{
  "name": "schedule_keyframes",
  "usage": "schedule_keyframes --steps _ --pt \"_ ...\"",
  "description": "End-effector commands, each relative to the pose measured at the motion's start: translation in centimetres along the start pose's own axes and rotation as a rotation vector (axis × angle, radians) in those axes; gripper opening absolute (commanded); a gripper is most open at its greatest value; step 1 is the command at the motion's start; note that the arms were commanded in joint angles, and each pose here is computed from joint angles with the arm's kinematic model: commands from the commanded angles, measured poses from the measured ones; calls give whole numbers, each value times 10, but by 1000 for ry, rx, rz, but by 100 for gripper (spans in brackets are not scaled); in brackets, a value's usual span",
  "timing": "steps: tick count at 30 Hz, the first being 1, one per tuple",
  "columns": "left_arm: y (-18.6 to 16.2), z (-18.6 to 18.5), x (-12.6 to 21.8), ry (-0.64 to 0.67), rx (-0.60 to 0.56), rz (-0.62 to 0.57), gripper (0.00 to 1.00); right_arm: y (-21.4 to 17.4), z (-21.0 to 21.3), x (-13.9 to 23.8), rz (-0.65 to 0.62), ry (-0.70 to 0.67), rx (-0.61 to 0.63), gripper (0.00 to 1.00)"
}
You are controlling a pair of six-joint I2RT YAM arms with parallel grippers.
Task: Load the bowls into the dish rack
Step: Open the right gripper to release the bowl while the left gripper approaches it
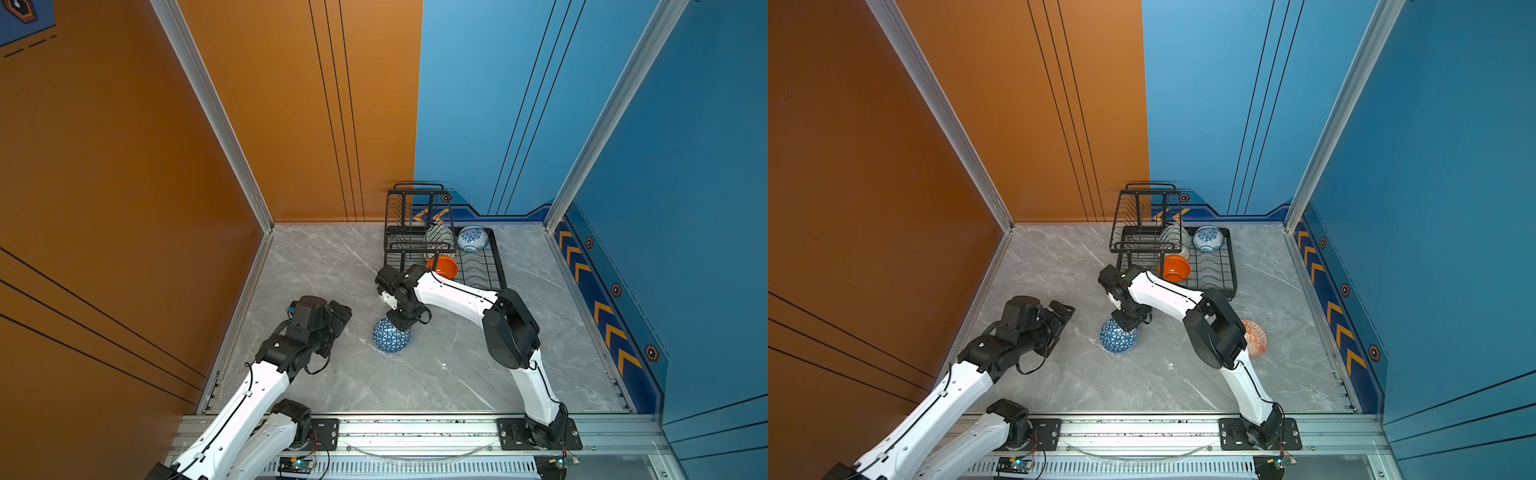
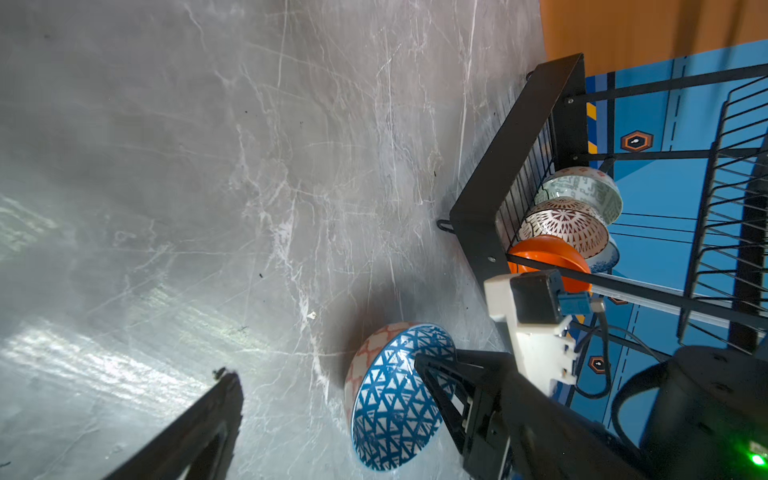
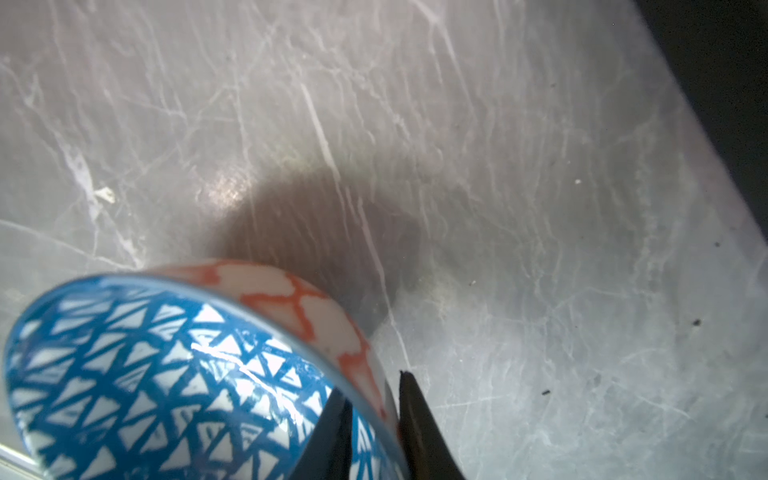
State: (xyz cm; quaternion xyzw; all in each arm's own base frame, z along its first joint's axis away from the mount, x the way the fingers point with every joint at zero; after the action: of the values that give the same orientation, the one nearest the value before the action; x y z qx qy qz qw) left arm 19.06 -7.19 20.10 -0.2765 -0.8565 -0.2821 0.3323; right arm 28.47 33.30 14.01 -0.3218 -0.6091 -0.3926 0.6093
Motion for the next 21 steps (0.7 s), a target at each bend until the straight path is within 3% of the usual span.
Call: schedule_keyframes --steps 1,6,13,21 --pt "-11 4 -7 16 -68 89 98 6 0 5 -31 -38 -6 31" --pt "-14 1 -11 11 -118 133 98 9 1 22 -67 -34 -1 48" --pt "-22 -16 -23 -2 -278 243 100 3 0 56 -121 -30 12 73" --pt "-38 -20 -27 17 -387 297 95 -15 -9 109 -214 -68 11 100"
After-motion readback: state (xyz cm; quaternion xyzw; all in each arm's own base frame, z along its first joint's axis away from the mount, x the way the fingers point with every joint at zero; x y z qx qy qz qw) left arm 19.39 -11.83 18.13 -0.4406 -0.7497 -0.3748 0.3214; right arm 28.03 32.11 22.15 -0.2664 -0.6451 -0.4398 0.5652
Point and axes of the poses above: each gripper's point midway between its finger pads, its own x axis back along the fingers, its own z axis along the line the jaws close on, y = z × x, the point moved 9 cm from there along x, back along the fingers, and after that the axes turned 12 degrees about -x, right-handed, at the moved point
